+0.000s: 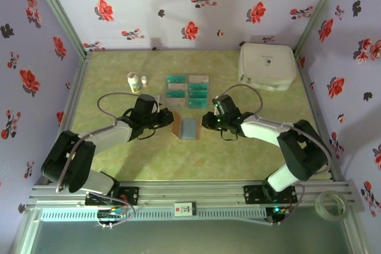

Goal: Put the credit cards into the card holder
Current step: Flip the card slot at the card holder, then press the card holder at the center of the table.

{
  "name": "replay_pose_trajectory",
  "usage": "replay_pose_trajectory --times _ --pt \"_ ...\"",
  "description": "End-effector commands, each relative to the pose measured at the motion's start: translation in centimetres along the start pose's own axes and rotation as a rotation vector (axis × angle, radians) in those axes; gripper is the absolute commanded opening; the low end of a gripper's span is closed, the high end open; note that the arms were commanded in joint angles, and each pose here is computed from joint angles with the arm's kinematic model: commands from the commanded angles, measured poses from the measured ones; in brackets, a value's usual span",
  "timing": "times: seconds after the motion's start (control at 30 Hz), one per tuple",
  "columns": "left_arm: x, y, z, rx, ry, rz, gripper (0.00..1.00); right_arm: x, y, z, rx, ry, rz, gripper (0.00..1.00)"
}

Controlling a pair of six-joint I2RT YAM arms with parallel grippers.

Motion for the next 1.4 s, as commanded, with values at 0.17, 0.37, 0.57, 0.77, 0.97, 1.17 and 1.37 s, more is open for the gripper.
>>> replay_pose_trajectory --times 0.17,0.37,0.57,0.77,0.97,1.17,1.37 --pt "0.3 0.5 0.7 0.025 -0.011 -0.034 0.00 0.4 3.4 0.4 0.020 0.046 0.113 0.20" --pt "0.3 1.1 0.9 0.063 -0.006 -0.055 0.06 -0.6 5.8 -2.7 0.080 0.101 0.134 0.19" --pt "-0.1 2.3 1.0 0.137 0.021 -0.102 0.25 -1.5 4.3 -5.0 0.056 0.126 0.128 0.18" --pt "-0.9 4.8 1.4 0.273 0.048 -0.130 0.35 -2.7 3.1 -5.5 0.041 0.145 0.108 0.18" --pt "-1.8 6.9 1.2 0.370 0.078 -0.124 0.38 -3.7 2.1 -5.9 0.037 0.154 0.080 0.17" --pt "-2.7 8.3 0.3 0.409 0.118 -0.119 0.39 -4.2 1.5 -6.0 0.032 0.155 0.063 0.17" --pt "-3.1 9.2 -0.1 0.457 0.140 -0.130 0.40 -4.2 1.5 -6.0 0.036 0.149 0.056 0.19"
Point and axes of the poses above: each hand's point on the last joint's axis, 136 mm out from that joint toward the fingers, its own z axis back along the fingers, its own y axis along the line the jaws close on, x = y × z, the point moved 3 cm from there along z, back along the fingers, and after that the axes turned 1 degree about z, right-handed, at the moved point
